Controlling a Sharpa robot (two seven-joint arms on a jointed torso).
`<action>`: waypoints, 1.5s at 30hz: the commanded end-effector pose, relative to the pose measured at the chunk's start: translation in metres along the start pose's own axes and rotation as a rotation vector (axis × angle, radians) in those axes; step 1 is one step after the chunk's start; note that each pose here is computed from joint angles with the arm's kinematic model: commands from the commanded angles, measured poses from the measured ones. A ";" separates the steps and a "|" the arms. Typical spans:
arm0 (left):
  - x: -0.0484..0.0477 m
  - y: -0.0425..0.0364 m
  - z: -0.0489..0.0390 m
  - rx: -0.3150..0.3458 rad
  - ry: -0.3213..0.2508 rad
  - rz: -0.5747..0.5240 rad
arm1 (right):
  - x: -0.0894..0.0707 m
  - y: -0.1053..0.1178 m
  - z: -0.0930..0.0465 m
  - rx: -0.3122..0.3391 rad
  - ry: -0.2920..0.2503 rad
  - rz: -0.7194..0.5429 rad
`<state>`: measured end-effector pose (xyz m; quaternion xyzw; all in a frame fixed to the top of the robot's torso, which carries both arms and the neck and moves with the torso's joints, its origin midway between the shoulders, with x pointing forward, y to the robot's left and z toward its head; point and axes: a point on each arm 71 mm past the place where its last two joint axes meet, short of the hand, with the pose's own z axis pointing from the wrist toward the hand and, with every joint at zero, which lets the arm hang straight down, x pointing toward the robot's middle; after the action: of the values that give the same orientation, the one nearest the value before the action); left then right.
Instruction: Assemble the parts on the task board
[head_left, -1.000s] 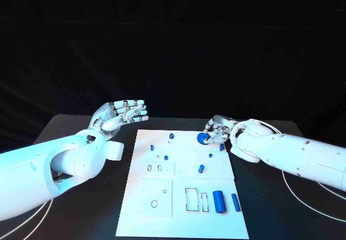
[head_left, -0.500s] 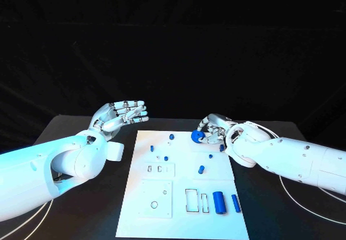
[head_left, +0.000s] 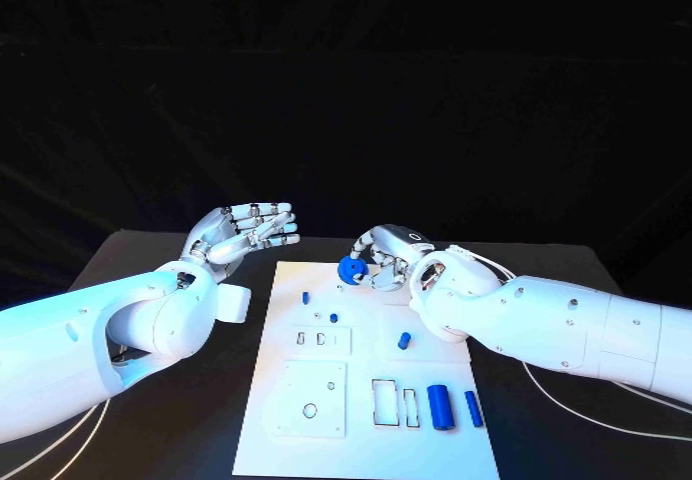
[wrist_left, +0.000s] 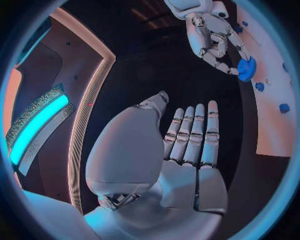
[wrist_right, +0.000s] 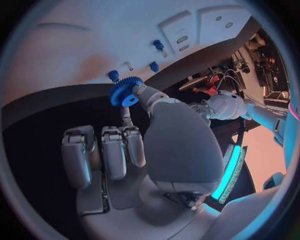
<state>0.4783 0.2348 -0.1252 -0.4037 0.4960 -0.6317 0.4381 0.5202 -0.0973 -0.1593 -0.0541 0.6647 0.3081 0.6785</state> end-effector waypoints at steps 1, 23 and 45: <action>0.0034 -0.0009 0.0010 0.005 0.020 -0.013 | 0.005 0.004 0.003 -0.005 -0.011 -0.040; 0.0052 -0.0002 0.0021 0.002 0.025 -0.015 | 0.034 0.010 0.008 0.015 0.059 -0.048; 0.0051 0.0000 0.0019 -0.003 0.027 -0.016 | 0.041 0.009 0.012 0.060 0.058 -0.047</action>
<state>0.4790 0.2318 -0.1260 -0.4039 0.4993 -0.6323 0.4333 0.5234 -0.0703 -0.1915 -0.0574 0.6892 0.2760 0.6675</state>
